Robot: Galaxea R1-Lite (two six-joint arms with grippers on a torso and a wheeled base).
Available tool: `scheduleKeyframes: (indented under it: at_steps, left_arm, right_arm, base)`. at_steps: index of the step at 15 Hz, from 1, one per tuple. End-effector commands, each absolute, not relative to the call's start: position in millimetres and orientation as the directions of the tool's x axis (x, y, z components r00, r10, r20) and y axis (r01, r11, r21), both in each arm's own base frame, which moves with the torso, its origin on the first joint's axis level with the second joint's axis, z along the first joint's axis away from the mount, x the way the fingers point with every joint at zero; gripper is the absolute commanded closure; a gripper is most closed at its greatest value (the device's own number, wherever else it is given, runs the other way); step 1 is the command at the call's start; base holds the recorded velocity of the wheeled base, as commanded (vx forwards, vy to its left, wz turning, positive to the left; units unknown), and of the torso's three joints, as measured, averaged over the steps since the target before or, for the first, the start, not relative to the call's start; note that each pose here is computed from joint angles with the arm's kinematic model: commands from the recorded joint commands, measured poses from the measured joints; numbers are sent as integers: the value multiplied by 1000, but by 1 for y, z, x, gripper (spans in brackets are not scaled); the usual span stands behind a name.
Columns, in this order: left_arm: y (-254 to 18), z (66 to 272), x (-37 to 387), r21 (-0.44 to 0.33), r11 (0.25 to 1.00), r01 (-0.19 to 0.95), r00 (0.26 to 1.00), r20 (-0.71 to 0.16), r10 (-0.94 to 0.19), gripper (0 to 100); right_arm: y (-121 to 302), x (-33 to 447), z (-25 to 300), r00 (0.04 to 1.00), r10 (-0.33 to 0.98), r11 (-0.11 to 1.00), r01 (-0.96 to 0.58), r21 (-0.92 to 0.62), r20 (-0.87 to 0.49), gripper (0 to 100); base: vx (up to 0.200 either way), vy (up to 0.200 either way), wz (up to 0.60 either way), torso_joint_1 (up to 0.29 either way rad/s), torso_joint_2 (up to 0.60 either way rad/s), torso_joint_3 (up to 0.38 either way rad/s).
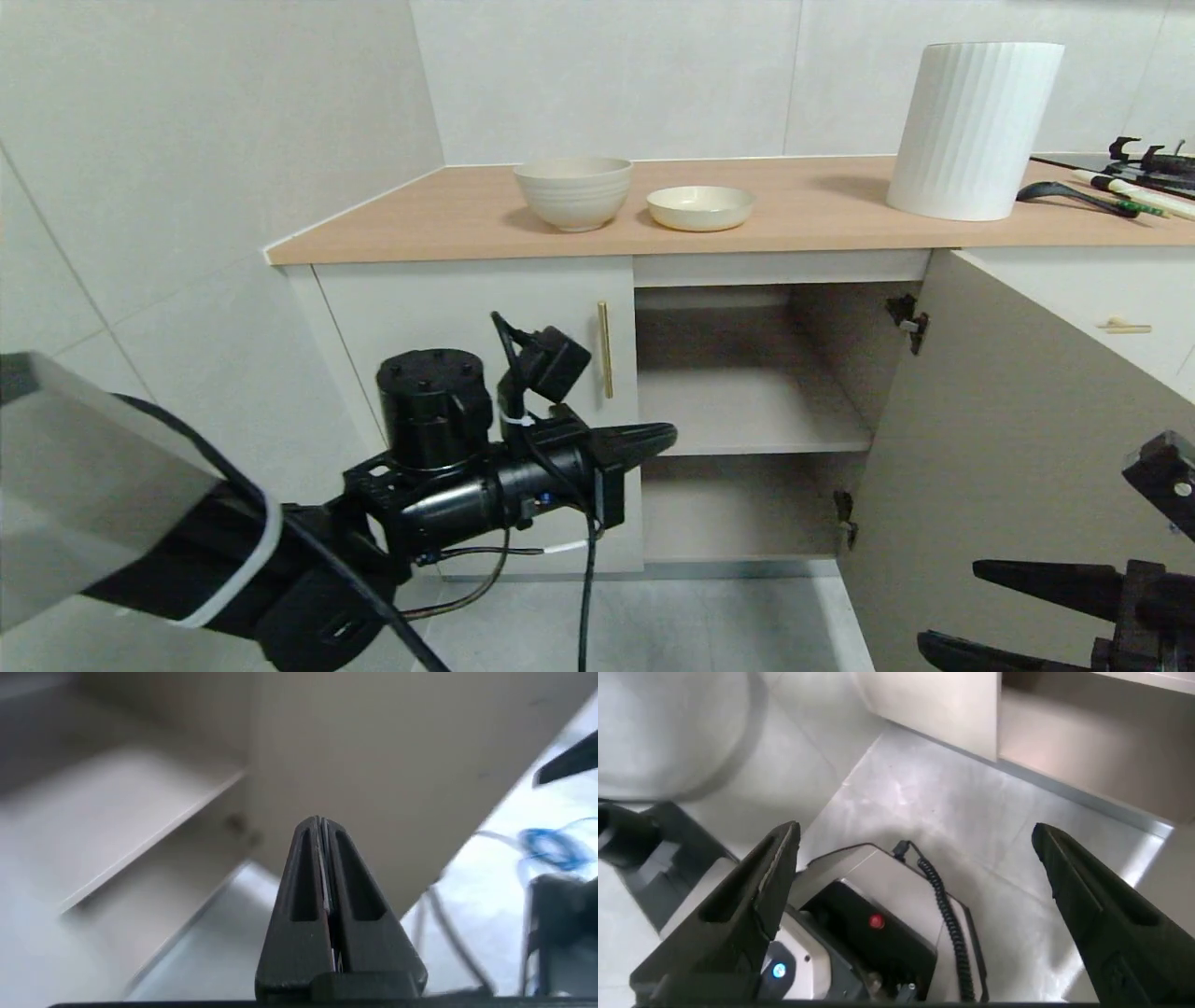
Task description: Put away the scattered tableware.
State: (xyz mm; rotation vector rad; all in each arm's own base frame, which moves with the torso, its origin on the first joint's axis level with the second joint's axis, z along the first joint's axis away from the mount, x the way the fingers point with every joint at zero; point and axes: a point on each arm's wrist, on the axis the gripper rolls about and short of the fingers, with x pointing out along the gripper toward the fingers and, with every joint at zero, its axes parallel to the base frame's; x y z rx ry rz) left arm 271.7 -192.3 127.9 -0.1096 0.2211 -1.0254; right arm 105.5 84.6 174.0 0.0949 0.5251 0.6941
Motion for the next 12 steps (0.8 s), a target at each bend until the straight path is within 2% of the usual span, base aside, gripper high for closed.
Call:
scheduleKeyframes:
  at_steps: [1, 6, 7, 9, 12]
  left_arm:
    - [-147, 155, 253, -162, 593, 788, 581, -120, -805, 100]
    - [-102, 157, 221, -155, 729, 667, 716, -134, -685, 100]
    - [-95, 161, 216, -150, 741, 655, 732, -119, -671, 0]
    - [-81, 173, 203, -153, 765, 626, 760, -100, -642, 0]
    - [-62, 200, 172, -198, 793, 577, 770, -192, -608, 0]
  right_arm:
    - [87, 111, 175, 647, 623, 777, -578, 251, -440, 0]
    - [106, 137, 181, 640, 609, 786, -565, 250, -469, 0]
    - [110, 149, 184, 652, 592, 800, -547, 247, -473, 0]
    - [121, 177, 190, 677, 559, 821, -531, 208, -479, 0]
    - [131, 213, 195, 750, 455, 879, -465, 107, -481, 0]
  base:
    - [0, 0, 0, 0, 0, 0]
    - [0, 0, 0, 0, 0, 0]
    - [0, 0, 0, 0, 0, 0]
    - [0, 0, 0, 0, 0, 0]
    - [0, 0, 0, 0, 0, 0]
